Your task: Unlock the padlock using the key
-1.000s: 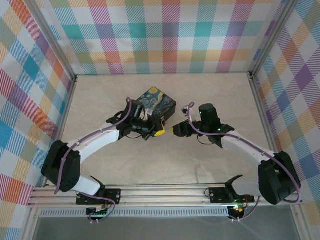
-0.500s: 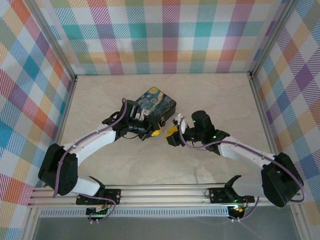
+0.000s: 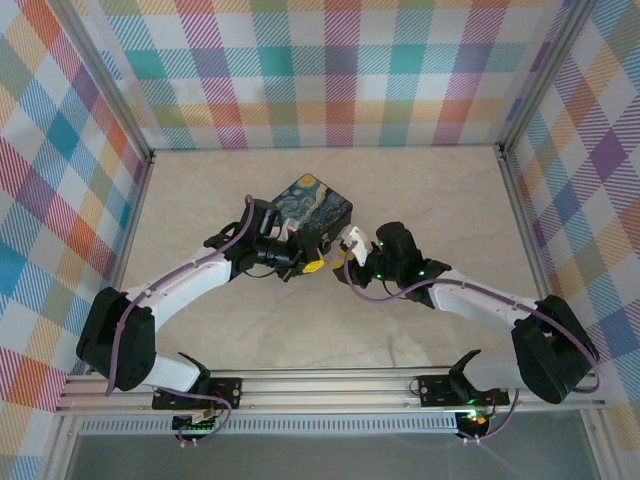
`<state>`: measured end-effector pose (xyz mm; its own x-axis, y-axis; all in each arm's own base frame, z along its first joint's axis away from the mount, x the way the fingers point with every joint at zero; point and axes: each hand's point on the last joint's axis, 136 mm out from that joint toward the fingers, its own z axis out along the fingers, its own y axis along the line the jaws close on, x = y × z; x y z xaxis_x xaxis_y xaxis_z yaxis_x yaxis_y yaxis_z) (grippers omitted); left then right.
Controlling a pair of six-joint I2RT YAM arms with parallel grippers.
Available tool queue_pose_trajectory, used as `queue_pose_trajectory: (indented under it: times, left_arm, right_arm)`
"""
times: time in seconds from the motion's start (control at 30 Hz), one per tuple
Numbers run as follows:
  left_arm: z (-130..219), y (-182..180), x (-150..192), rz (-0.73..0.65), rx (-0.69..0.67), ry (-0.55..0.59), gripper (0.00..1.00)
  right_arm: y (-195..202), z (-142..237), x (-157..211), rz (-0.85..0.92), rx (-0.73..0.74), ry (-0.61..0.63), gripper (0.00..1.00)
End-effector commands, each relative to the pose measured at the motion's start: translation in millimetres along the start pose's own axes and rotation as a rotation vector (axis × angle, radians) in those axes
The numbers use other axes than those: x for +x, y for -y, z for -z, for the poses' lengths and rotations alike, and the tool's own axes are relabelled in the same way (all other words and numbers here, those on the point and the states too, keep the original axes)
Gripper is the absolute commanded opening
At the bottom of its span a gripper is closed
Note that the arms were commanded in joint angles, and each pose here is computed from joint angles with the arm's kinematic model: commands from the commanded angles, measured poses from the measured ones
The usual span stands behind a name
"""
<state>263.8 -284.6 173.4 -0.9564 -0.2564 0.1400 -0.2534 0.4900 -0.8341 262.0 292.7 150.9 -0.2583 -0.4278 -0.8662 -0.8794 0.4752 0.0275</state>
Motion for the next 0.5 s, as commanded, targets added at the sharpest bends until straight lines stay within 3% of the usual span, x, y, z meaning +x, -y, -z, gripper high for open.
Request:
queue_pose_trajectory:
  times: [0.0, 0.47]
  left_arm:
    - [7, 15, 2, 0.001, 0.032, -0.014, 0.0]
    - [11, 14, 5, -0.007, 0.023, -0.013, 0.0]
  right_arm:
    - [1, -7, -17, 0.115, 0.036, 0.027, 0.4]
    - [11, -19, -32, 0.209, 0.161, 0.064, 0.31]
